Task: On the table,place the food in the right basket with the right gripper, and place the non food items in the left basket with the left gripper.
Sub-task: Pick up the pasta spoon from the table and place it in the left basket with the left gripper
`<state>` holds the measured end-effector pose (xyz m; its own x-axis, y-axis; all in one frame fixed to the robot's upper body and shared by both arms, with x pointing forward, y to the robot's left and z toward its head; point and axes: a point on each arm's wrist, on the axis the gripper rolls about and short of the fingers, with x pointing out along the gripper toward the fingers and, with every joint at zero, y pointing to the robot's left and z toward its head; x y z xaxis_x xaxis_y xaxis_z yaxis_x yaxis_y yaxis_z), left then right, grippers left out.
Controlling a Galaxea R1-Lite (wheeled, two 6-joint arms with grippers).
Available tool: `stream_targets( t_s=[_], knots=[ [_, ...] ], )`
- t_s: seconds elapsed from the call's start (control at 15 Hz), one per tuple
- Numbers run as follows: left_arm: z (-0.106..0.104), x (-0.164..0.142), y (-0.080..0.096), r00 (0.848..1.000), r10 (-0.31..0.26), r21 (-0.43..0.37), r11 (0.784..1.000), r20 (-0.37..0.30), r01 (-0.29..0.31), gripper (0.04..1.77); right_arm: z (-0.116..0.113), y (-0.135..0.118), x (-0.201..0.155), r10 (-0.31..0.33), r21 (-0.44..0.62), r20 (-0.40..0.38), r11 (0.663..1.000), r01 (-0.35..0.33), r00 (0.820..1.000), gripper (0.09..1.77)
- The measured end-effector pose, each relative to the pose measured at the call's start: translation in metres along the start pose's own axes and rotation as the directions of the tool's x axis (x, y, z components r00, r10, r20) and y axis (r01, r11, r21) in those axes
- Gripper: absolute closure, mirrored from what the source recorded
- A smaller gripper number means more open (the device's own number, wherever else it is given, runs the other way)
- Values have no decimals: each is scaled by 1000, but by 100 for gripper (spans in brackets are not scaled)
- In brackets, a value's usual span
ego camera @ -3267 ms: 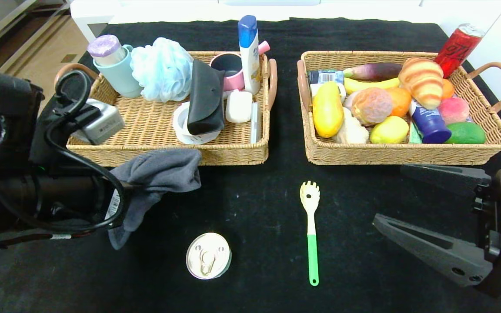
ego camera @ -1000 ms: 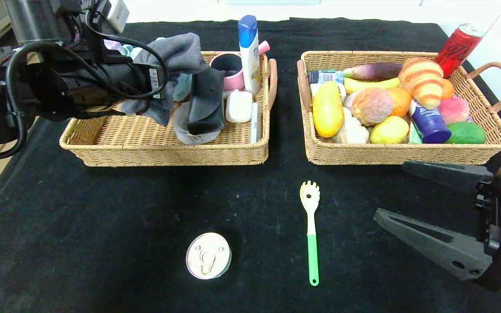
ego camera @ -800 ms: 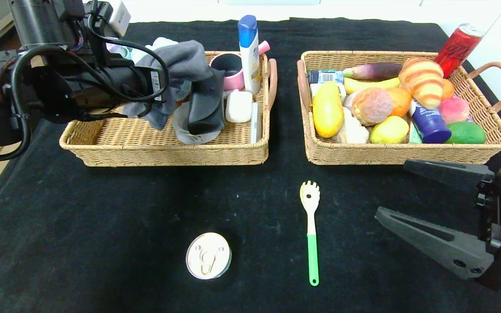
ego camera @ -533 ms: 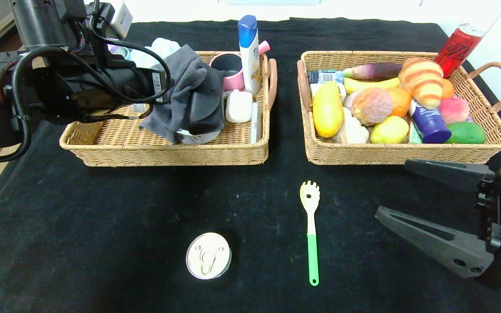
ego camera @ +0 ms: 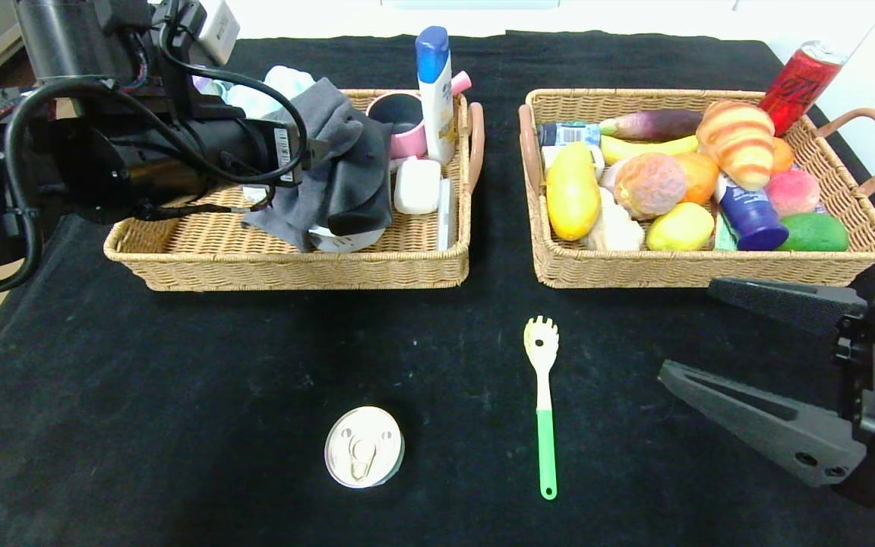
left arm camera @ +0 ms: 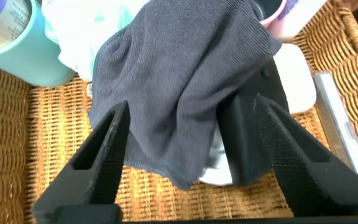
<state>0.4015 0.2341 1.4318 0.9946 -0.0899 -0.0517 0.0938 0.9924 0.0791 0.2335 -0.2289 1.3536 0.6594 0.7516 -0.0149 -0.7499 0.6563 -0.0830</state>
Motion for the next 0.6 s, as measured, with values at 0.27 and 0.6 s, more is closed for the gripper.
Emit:
stream_targets(
  t_s=[0.27,0.6],
  knots=[
    [-4,-23,-11,998,-52,10,999,-20,52,25,0,0,0,2,0,0,1000,-2,1000,15],
    [-18,-57,-30,986,-134,40,990,-104,139,18,-1,0,0,2,1,-4,1000,-2,1000,15]
  ],
)
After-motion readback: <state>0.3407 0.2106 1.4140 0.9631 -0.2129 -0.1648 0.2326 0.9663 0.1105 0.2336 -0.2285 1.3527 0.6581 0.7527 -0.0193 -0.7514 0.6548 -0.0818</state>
